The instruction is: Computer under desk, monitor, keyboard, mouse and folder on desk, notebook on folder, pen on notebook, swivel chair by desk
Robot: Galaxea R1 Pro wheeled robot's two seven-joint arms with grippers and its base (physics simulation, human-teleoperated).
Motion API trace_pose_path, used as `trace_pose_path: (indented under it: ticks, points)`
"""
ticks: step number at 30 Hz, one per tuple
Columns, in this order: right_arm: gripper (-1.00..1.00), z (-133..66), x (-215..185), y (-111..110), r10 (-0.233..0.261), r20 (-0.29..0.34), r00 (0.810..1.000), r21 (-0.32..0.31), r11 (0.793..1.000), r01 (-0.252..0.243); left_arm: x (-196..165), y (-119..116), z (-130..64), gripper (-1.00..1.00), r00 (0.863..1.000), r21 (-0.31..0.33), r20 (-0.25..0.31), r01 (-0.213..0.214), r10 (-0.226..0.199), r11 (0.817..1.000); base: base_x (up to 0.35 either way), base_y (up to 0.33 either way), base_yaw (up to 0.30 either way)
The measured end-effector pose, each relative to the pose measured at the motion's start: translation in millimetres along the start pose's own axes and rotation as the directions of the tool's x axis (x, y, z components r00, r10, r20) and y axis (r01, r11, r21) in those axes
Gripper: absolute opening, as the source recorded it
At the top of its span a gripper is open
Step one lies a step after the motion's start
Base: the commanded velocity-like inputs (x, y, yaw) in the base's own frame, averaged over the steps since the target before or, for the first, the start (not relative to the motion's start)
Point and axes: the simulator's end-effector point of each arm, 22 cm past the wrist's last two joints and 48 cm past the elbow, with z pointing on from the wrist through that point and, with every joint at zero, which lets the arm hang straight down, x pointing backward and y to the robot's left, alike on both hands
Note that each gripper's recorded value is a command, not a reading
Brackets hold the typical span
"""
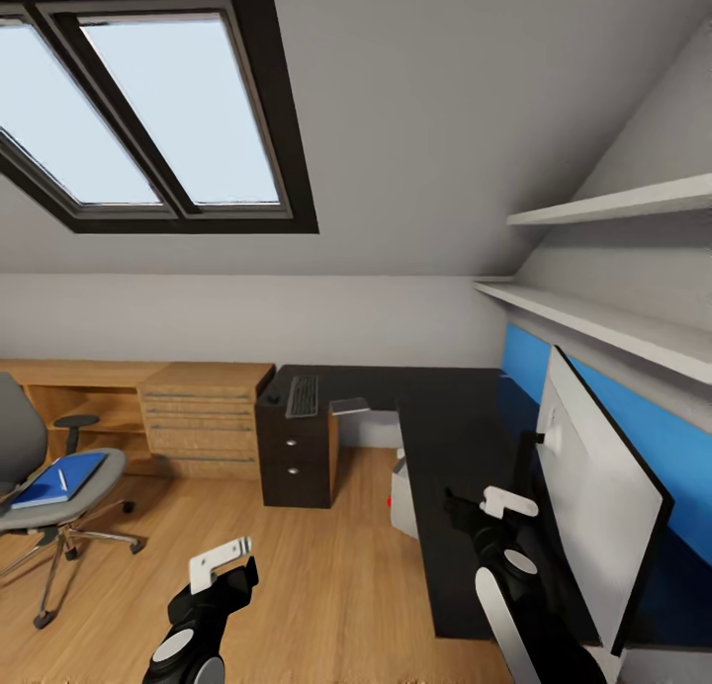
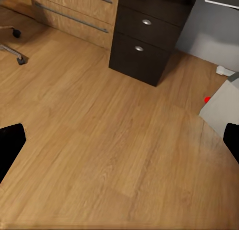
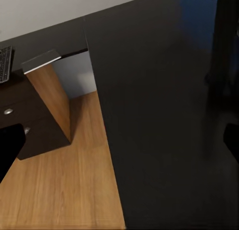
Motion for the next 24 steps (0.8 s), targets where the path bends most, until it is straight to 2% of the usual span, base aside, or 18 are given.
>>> trace_pose_path:
  ticks: [8,19,24]
  points:
    - [1.0,0.1,0.1,0.1,0.0,0.0,1.0,0.0,1.0,0.0,-0.7,2.8,0.8,1.0,1.0,-0.006,0.0,0.004,-0.004,1.0,-0.305,0.071,0.0]
    - [1.0,0.0,0.0,0.1,0.0,0.0,1.0,0.0,1.0,0.0,-0.8,3.9,1.0,1.0,1.0,-0.009,0.0,0.005,-0.005,1.0,-0.33,-0.059,0.0]
    - [1.0,0.0,0.0,-0.1,0.0,0.0,1.0,0.001,1.0,0.0,0.2,4.4,1.3,1.0,1.0,-0.011,-0.002,0.005,-0.005,1.0,-0.303,-0.161,0.0]
